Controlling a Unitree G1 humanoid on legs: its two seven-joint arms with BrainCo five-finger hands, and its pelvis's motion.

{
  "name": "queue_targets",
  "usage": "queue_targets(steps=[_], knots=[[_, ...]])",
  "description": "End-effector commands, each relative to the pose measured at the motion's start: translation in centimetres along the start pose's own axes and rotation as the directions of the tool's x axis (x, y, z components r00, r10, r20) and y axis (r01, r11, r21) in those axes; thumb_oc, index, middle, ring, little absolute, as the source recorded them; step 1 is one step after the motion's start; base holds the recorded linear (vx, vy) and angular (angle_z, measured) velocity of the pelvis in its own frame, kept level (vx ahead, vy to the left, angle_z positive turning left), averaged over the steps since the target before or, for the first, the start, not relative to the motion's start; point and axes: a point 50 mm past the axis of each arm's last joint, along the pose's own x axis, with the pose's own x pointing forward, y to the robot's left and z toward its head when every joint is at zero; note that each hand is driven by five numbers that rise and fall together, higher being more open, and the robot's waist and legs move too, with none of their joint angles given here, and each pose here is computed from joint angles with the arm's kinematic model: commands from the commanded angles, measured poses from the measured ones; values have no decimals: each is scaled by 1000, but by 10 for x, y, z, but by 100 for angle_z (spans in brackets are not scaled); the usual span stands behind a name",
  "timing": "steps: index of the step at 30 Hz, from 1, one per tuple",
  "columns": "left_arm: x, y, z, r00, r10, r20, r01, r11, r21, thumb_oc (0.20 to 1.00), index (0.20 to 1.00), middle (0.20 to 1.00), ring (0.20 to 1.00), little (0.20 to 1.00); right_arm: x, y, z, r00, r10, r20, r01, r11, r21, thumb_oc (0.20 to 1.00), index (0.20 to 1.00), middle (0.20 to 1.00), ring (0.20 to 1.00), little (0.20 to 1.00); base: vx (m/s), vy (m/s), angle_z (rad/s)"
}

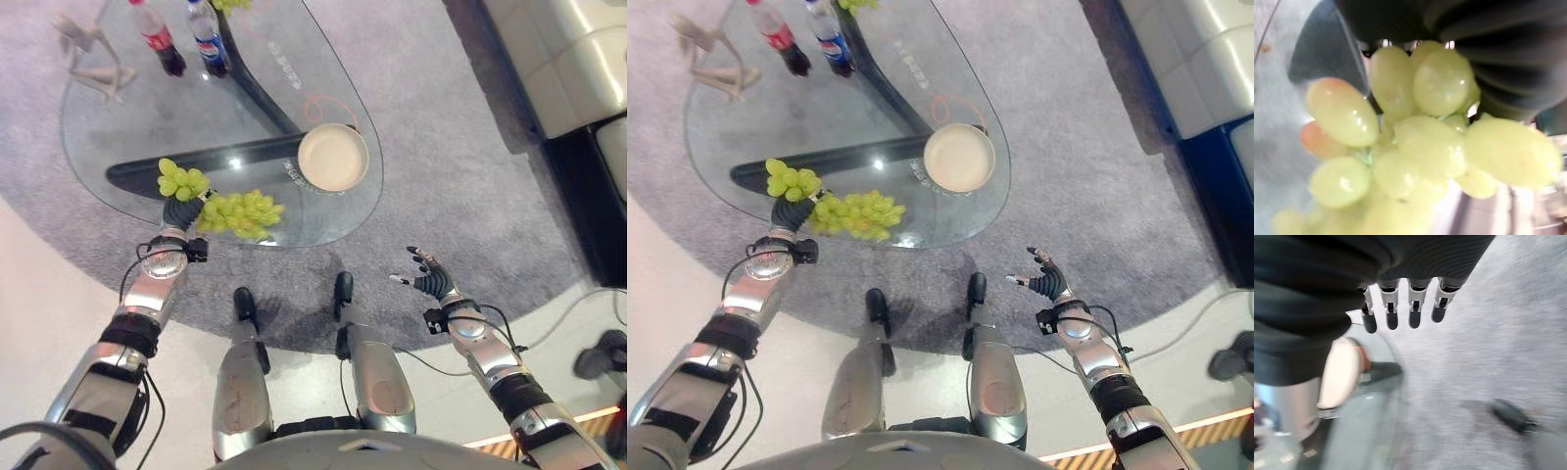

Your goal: Pick up fruits into the plate

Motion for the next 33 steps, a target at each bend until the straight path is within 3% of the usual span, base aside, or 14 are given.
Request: queue_targets(steps=[1,6,10,16,19,25,33], knots=[[2,-5,18,990,-68,123,89,981,-172,200,200,200,200,200,-6,-7,4,994,97,45,-93,992,-85,1000,1000,1000,1000,1000,164,-28,18],[-9,-14,24,966,-195,168,230,948,-221,200,200,200,200,200,-1,-4,31,970,219,103,-203,968,-145,1000,1000,1000,1000,1000,86,-35,7],[-13,-26,42,895,-389,218,428,887,-174,200,200,200,200,200,3,-7,88,876,434,208,-391,894,-218,1000,1000,1000,1000,1000,15,-31,-1],[-17,-39,56,806,-533,257,579,802,-150,200,200,200,200,200,-16,16,166,619,681,392,-590,732,-340,1000,1000,1000,1000,1000,4,-3,1],[-18,-51,65,751,-591,294,650,738,-178,200,200,200,200,200,-28,40,188,421,798,432,-785,559,-268,1000,1000,1000,1000,1000,2,-11,0],[-22,-80,86,617,-693,373,776,614,-143,200,200,200,200,200,-43,75,210,225,839,496,-908,365,-206,1000,1000,1000,1000,1000,0,-5,0],[-34,-97,107,475,-768,430,866,495,-73,200,200,200,200,200,-67,93,227,90,825,558,-949,241,-202,1000,1000,1000,1000,1000,0,0,0]])
